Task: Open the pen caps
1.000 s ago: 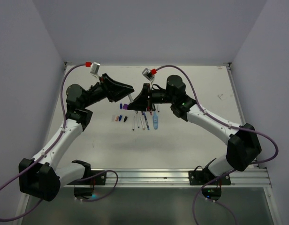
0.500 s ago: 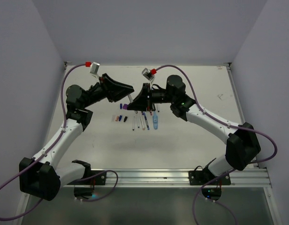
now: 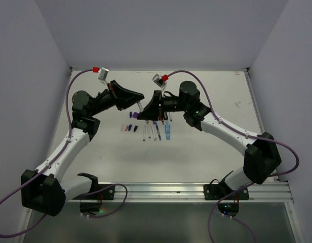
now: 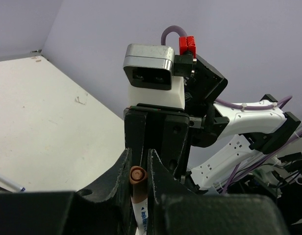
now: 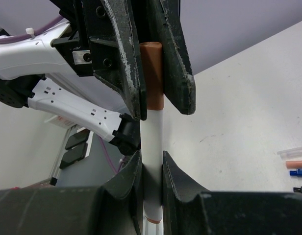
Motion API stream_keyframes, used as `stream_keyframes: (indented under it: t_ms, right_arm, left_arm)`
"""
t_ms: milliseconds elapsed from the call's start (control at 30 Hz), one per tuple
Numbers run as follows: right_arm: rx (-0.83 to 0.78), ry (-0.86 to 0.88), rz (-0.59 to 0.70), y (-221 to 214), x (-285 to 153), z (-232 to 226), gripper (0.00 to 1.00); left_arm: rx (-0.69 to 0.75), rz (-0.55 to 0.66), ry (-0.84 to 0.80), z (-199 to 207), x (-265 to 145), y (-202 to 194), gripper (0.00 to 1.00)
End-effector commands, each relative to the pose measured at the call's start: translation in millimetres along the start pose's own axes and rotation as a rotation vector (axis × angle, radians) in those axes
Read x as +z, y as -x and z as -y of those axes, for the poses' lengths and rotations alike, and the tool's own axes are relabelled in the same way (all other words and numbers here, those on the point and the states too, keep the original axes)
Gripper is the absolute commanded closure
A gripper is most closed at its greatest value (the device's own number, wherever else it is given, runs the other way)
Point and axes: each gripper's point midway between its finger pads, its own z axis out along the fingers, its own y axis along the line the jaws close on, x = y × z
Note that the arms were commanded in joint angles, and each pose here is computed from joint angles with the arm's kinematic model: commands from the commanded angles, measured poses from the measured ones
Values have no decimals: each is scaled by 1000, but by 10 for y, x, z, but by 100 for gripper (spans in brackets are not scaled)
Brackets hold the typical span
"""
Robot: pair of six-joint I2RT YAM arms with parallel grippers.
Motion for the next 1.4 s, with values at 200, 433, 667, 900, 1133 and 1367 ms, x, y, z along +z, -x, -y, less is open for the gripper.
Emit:
stream_keyframes:
  t_ms: [200, 433, 667, 900, 1133, 1367]
  right_arm:
    - [13, 13, -18, -29, 21, 44, 100]
    - [76, 33, -89, -492, -62, 110, 100]
    - [126, 42, -149, -961, -183, 166, 100]
    - [192, 31, -223, -1462, -273, 268, 100]
    - [230, 46, -262, -1823, -297, 283, 100]
    - [302, 73, -254, -2048, -322, 226, 100]
  left_arm:
    - [123, 45, -33, 191, -35, 118, 100]
    - [335, 274, -46, 519, -89, 661, 100]
    - [440, 425, -66, 762, -93, 1099, 100]
    - [503, 522, -75, 922, -118, 1380, 100]
    - [534, 607, -83, 1054, -173, 1635, 100]
    - [558, 657, -95, 1095, -178, 1829, 100]
